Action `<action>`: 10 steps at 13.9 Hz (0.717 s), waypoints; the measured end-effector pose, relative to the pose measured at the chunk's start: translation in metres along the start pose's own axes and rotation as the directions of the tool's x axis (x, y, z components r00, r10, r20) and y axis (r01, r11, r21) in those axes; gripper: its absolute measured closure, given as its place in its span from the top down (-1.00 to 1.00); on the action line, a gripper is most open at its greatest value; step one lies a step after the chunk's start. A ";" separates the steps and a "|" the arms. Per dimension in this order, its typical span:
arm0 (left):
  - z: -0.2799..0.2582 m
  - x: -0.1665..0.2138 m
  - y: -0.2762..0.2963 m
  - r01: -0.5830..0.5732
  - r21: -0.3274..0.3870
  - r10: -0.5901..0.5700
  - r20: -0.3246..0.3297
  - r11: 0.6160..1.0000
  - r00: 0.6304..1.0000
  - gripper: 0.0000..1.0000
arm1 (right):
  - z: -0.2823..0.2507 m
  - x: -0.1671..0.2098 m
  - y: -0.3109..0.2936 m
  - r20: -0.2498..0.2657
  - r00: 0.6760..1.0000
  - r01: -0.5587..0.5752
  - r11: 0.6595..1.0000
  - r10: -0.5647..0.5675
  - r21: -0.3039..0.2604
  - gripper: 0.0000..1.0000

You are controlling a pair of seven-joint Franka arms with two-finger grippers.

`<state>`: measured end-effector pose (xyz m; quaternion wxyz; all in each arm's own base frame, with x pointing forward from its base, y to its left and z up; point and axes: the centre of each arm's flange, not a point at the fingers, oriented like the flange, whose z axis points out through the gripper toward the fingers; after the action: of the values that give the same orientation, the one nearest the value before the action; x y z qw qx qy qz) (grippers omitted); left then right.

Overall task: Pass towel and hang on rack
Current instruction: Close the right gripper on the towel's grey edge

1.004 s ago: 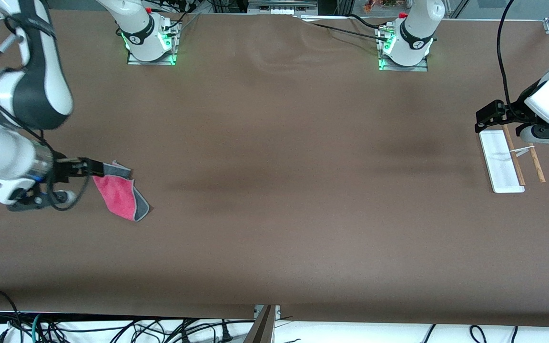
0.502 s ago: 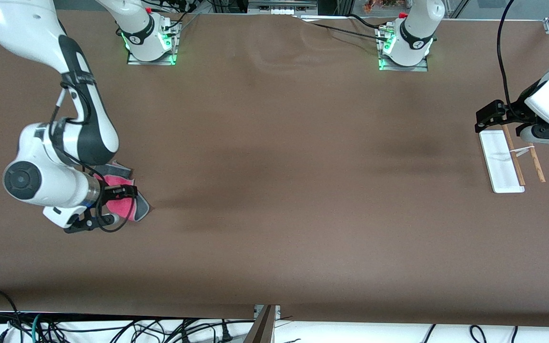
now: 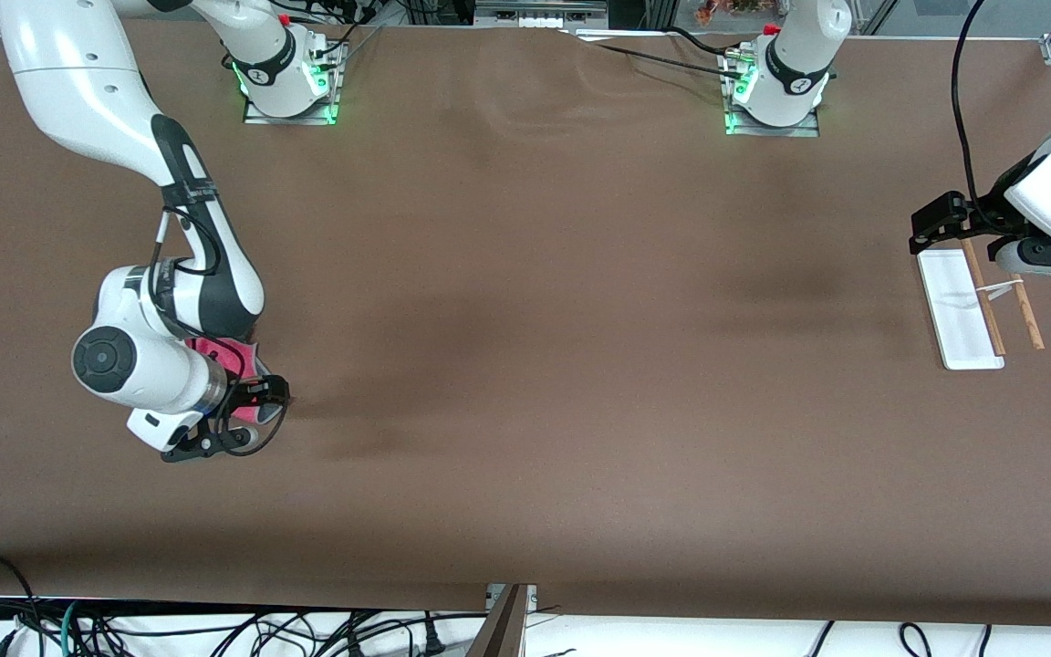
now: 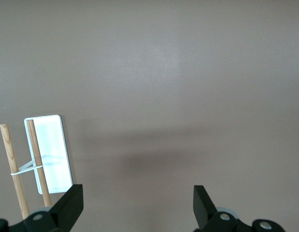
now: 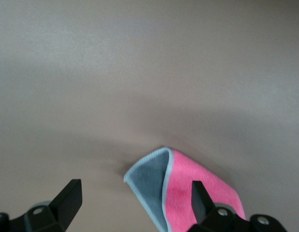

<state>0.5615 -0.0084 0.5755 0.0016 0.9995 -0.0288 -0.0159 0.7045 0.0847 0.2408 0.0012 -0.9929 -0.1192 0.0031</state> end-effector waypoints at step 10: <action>0.000 0.000 0.000 0.000 0.000 0.000 0.002 1.000 1.000 1.00 | 0.042 -0.008 -0.006 -0.042 0.999 -0.019 1.000 0.019 -0.002 1.00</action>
<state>0.5612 -0.0084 0.5753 0.0016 0.9994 -0.0288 -0.0170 0.6948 0.0884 0.1987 0.0025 -0.9938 -0.1095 -0.0176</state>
